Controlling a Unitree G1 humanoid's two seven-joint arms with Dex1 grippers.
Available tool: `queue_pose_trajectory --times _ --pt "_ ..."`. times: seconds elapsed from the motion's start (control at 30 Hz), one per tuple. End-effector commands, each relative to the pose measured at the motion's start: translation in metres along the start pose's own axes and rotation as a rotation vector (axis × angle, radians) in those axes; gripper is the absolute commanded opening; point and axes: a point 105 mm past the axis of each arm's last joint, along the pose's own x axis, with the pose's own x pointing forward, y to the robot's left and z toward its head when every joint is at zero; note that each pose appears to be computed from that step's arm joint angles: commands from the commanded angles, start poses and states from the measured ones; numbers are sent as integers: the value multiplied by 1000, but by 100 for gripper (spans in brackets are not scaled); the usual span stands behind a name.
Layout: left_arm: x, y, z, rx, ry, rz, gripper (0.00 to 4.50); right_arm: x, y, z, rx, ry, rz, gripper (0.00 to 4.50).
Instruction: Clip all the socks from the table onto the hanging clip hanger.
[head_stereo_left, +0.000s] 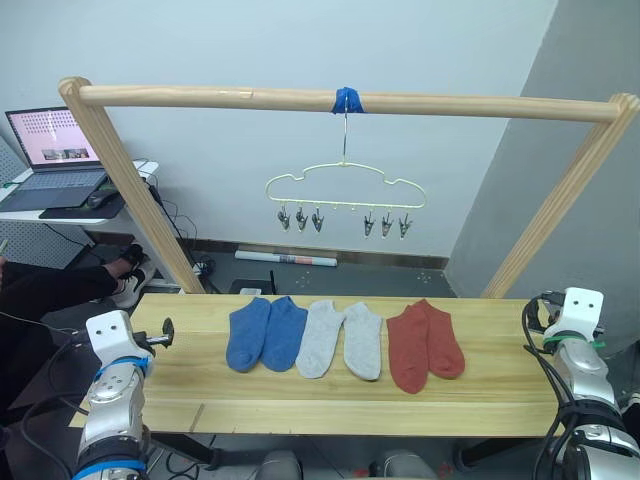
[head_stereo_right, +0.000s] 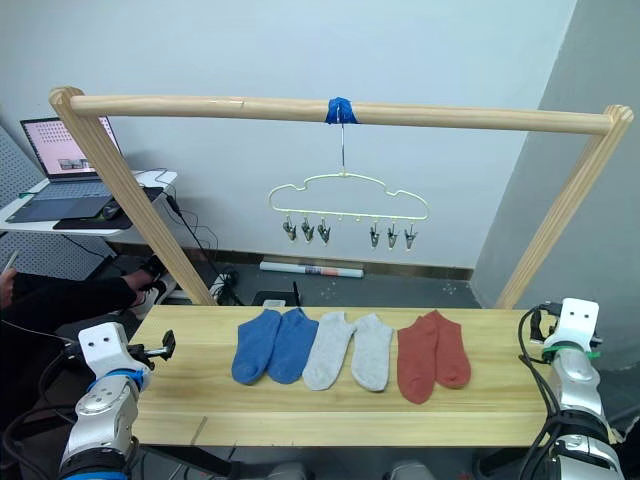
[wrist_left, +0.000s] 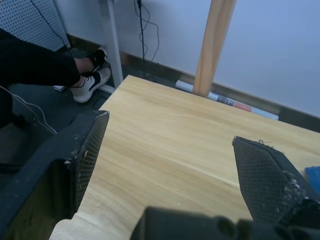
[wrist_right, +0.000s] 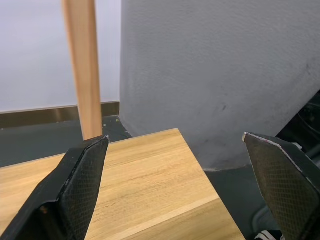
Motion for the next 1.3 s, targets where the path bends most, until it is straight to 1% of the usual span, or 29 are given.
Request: queue_pose_trajectory --times 0.03,0.1,0.17,0.23,0.3,0.37,0.4,0.5,0.57,0.63,0.67,0.77,0.87,0.97,1.07,1.17,1.3 --pt "-1 1 23 -2 -77 -16 449 2 4 27 -64 -100 42 450" --pt "-3 -3 27 -14 -93 -45 449 2 9 29 -88 -113 69 450" --pt "-11 -17 47 -39 -168 -143 449 -1 24 38 -117 -149 178 450" --pt "-25 -37 71 -27 -251 -280 449 -7 42 55 -155 -204 298 450" --pt "-39 -61 95 2 -325 -407 449 -18 69 81 -172 -292 457 450" --pt "-47 -82 115 15 -379 -491 449 -40 104 106 -145 -370 674 450" --pt "-48 -88 121 19 -392 -514 449 -49 116 113 -133 -389 753 450" --pt "-47 -109 143 15 -454 -557 449 -90 158 134 -53 -416 1048 450" --pt "-47 -122 156 -6 -500 -595 449 -115 181 146 -33 -426 1194 450" --pt "-47 -134 164 -29 -528 -629 410 -134 197 156 -31 -434 1299 450" --pt "-45 -137 167 -35 -535 -632 393 -141 203 159 -35 -441 1329 450" --pt "-39 -150 174 -41 -544 -640 299 -155 221 171 -43 -473 1390 450" --pt "-32 -159 179 -57 -552 -650 299 -161 233 182 -55 -512 1408 450" --pt "-25 -168 178 -64 -545 -654 299 -166 244 191 -47 -532 1434 450" --pt "-18 -174 175 -64 -538 -655 299 -170 253 190 -73 -543 1466 450" --pt "-11 -178 176 -73 -537 -647 299 -173 260 188 -91 -551 1489 450" --pt "-4 -183 178 -76 -541 -648 299 -172 265 189 -96 -563 1482 450"
